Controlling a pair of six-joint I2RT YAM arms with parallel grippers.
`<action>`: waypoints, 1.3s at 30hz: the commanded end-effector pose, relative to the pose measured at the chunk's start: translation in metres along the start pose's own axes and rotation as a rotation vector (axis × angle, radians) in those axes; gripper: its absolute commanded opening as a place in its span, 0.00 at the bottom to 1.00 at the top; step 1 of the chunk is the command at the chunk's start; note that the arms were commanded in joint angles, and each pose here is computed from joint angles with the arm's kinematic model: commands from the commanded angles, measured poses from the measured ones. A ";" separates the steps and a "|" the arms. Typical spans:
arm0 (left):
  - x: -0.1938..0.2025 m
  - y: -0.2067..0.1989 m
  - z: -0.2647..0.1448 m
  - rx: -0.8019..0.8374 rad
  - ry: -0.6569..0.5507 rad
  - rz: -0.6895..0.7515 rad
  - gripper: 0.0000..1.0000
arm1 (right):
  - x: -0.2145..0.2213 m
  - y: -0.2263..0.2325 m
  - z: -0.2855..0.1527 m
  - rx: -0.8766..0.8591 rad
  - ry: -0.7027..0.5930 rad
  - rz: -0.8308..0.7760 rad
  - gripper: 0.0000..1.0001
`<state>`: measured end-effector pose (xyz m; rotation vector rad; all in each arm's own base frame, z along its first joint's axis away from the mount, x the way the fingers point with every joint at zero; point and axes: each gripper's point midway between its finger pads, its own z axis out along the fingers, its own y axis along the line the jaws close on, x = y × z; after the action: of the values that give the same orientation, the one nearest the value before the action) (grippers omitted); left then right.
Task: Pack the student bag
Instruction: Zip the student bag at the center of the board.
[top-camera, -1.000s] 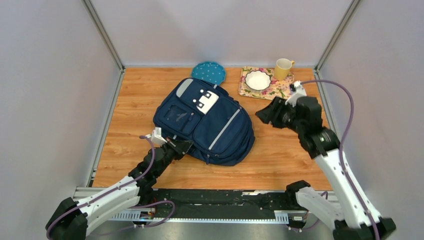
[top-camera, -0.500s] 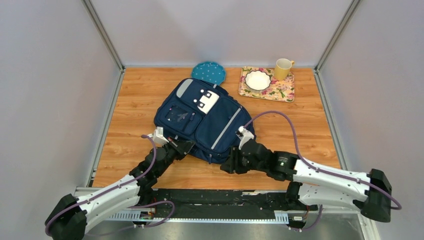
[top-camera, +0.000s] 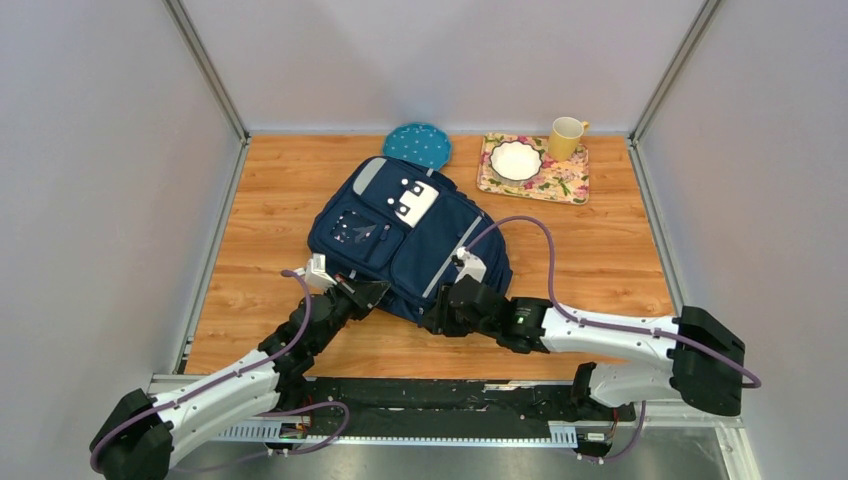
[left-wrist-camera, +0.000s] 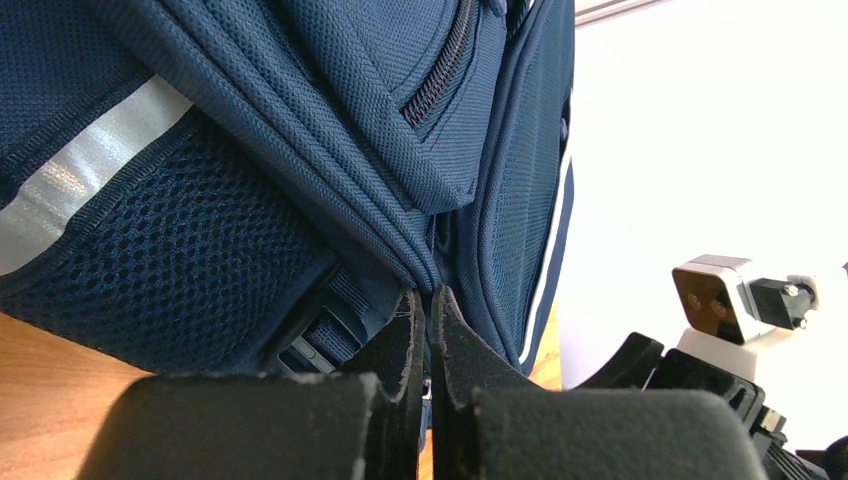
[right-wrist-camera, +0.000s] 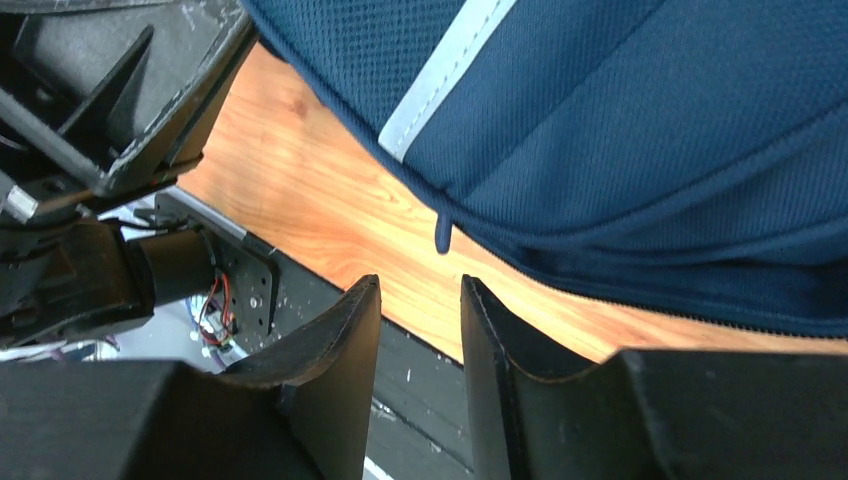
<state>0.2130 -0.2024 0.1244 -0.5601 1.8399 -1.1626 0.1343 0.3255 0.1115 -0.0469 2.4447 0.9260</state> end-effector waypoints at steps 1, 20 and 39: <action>-0.008 -0.037 -0.003 0.125 -0.019 -0.054 0.00 | -0.025 0.023 0.010 -0.030 -0.121 0.047 0.38; -0.009 -0.035 -0.004 0.124 -0.025 -0.073 0.00 | -0.031 0.012 0.043 0.102 -0.206 0.008 0.27; -0.009 -0.034 -0.005 0.126 -0.028 -0.077 0.00 | -0.033 -0.016 0.051 0.296 -0.230 -0.082 0.17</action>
<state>0.2126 -0.2011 0.1259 -0.5971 1.8243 -1.1831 0.1675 0.3480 0.0707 0.0092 2.4084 0.5797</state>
